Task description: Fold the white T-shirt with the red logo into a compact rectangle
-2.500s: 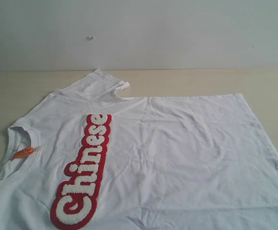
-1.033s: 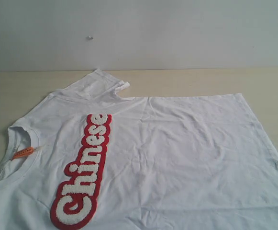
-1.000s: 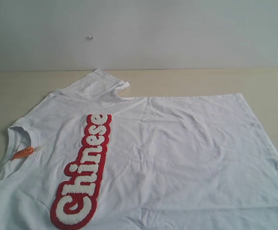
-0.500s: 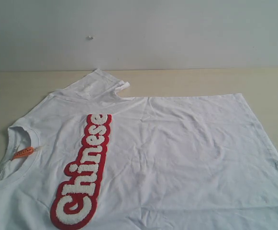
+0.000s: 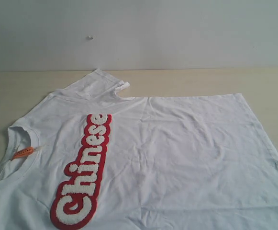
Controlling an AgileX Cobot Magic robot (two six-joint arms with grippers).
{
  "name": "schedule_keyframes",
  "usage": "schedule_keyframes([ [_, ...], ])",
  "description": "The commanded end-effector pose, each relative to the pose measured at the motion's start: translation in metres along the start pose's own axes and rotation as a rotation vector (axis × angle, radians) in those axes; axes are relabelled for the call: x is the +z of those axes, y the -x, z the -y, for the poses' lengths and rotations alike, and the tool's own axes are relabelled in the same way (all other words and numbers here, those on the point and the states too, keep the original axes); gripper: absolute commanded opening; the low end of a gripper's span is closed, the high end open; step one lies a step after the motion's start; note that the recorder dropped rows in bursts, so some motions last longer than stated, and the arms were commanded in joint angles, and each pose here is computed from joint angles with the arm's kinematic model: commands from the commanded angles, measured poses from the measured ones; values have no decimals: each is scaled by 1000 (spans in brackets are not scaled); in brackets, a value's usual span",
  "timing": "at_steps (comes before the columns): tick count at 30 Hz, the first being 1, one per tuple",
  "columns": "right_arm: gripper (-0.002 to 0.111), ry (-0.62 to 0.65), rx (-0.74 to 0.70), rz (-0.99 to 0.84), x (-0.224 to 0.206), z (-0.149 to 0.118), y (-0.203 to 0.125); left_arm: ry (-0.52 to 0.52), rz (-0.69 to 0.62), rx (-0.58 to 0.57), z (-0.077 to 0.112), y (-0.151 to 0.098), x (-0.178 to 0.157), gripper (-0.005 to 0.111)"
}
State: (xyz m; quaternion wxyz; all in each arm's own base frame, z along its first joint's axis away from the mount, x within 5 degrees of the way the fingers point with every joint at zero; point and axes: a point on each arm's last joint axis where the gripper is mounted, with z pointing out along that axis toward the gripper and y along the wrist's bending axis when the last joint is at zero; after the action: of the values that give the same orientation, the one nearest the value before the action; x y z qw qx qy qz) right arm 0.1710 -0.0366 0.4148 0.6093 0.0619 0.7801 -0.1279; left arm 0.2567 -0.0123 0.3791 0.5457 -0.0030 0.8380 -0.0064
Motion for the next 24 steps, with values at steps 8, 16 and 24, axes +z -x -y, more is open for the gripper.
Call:
schedule_keyframes([
  [8, 0, 392, -207, -608, 101, -45, -44, -388, -559, 281, 32, -48, 83, 0],
  [16, 7, 746, -479, -757, 124, -65, -72, -671, -722, 640, 38, -79, 96, 0],
  [24, 51, 932, -852, -744, 120, -65, -132, -804, -669, 982, 32, -125, 103, 40],
])
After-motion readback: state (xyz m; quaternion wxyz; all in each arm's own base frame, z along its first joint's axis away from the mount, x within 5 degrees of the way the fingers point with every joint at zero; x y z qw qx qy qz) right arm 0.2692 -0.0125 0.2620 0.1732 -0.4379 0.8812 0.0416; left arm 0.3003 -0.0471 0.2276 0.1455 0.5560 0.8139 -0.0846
